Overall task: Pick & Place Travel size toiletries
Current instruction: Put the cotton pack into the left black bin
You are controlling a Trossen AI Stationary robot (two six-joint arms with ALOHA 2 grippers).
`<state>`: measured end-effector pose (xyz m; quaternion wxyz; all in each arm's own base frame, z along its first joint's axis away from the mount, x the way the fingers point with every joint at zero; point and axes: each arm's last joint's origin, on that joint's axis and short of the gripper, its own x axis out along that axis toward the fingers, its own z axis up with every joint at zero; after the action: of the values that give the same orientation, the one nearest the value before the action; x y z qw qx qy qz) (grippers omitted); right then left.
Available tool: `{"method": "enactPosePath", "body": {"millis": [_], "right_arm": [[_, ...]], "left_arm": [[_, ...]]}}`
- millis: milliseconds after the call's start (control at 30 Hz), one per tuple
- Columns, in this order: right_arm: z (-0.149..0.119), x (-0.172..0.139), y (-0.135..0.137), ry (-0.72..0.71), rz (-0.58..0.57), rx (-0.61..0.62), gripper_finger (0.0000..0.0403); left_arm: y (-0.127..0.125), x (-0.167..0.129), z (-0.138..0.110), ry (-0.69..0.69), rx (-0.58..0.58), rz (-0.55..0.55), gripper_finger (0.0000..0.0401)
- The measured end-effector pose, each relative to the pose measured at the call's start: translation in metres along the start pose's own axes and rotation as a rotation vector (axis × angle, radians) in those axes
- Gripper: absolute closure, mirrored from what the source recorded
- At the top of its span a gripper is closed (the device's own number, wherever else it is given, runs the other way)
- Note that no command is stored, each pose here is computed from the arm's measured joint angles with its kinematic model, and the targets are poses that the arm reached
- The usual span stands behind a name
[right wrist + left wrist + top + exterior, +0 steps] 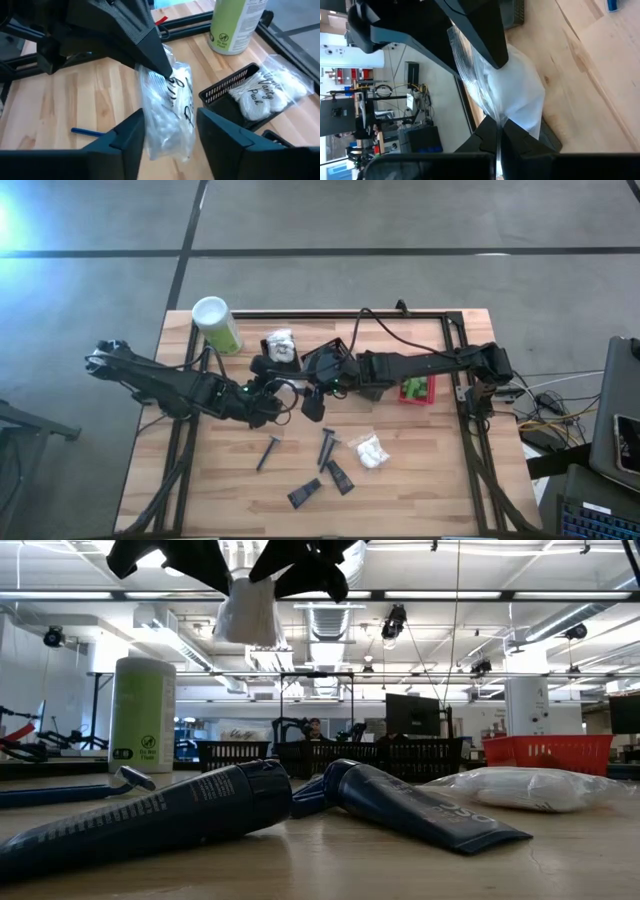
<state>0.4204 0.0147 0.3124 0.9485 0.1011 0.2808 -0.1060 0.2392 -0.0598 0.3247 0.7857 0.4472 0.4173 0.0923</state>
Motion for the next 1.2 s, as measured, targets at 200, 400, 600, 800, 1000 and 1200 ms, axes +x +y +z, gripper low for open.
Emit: {"method": "enactPosePath", "body": {"millis": [200, 400, 600, 800, 1000, 1200], "right_arm": [[0.000, 0.001, -0.003, 0.000, -0.003, 0.007, 0.0311], [0.001, 0.001, -0.005, -0.001, -0.007, 0.011, 0.0383], [0.001, 0.001, -0.005, 0.003, -0.010, 0.020, 0.0382], [0.000, 0.001, -0.006, 0.013, -0.013, 0.026, 0.0381], [-0.004, 0.001, -0.007, 0.052, -0.026, 0.025, 0.0381], [-0.006, 0.001, -0.008, 0.073, -0.035, -0.008, 0.0381]], "left_arm": [[0.000, 0.000, 0.000, -0.004, -0.004, 0.002, 0.0396], [0.000, 0.000, 0.001, -0.005, -0.067, 0.003, 0.0394], [0.000, 0.000, 0.001, -0.005, -0.131, 0.002, 0.0351], [0.000, 0.000, 0.001, -0.006, -0.158, 0.002, 0.0299], [0.002, -0.002, -0.001, -0.012, -0.242, 0.004, 0.0261], [0.011, -0.013, -0.009, -0.056, -0.433, -0.019, 0.0229]]}}
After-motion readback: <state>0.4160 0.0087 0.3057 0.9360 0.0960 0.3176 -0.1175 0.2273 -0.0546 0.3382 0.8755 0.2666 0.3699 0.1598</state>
